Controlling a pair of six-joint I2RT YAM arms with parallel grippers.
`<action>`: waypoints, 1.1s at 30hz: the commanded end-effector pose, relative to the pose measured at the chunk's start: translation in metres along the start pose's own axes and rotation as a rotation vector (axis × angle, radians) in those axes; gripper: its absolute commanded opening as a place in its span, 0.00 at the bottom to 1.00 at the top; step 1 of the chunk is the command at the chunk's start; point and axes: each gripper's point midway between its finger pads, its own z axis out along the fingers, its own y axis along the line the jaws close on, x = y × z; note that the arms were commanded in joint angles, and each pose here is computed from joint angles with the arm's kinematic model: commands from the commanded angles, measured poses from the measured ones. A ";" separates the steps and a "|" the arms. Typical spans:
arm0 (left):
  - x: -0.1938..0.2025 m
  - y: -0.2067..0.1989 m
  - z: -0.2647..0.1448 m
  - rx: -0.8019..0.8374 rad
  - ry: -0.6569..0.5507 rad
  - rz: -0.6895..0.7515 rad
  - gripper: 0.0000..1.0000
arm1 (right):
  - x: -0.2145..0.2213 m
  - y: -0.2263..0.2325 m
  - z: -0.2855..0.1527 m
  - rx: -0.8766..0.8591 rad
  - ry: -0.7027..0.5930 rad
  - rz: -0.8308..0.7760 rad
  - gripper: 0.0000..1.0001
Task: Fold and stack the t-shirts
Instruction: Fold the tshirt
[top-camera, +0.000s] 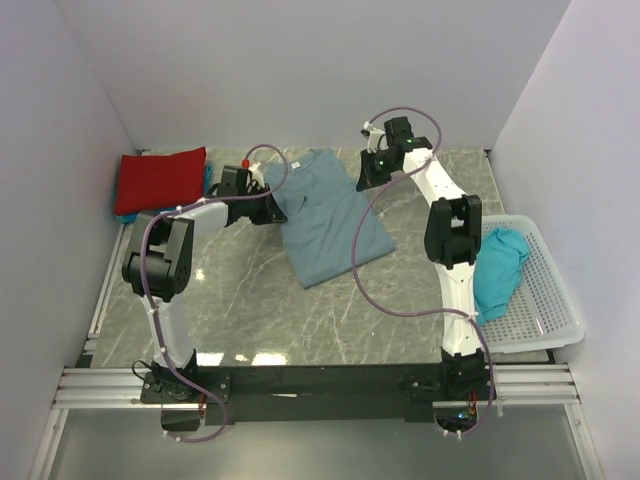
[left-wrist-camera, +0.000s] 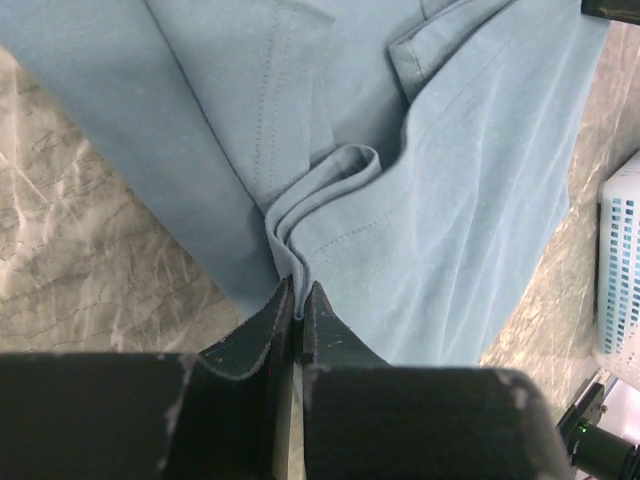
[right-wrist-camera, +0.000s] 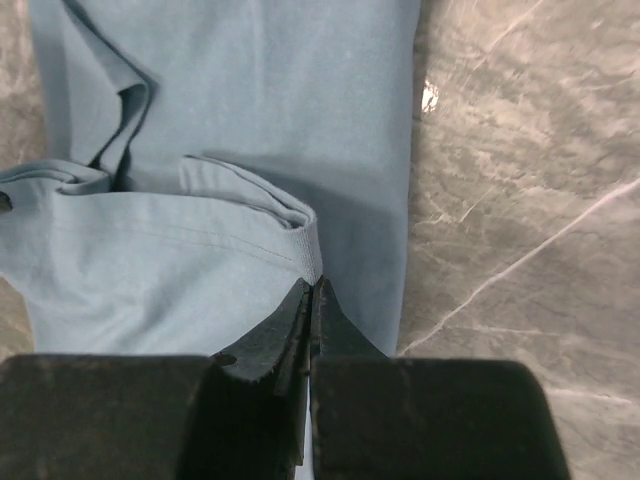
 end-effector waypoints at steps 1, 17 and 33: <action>-0.037 -0.034 -0.018 0.079 -0.090 0.091 0.01 | -0.034 0.009 -0.032 0.009 -0.111 -0.045 0.00; -0.041 -0.049 -0.021 0.164 -0.110 0.139 0.01 | -0.029 -0.005 -0.036 0.051 -0.118 -0.036 0.00; -0.040 -0.050 -0.016 0.191 -0.105 0.151 0.01 | -0.034 -0.011 -0.043 0.047 -0.149 -0.020 0.00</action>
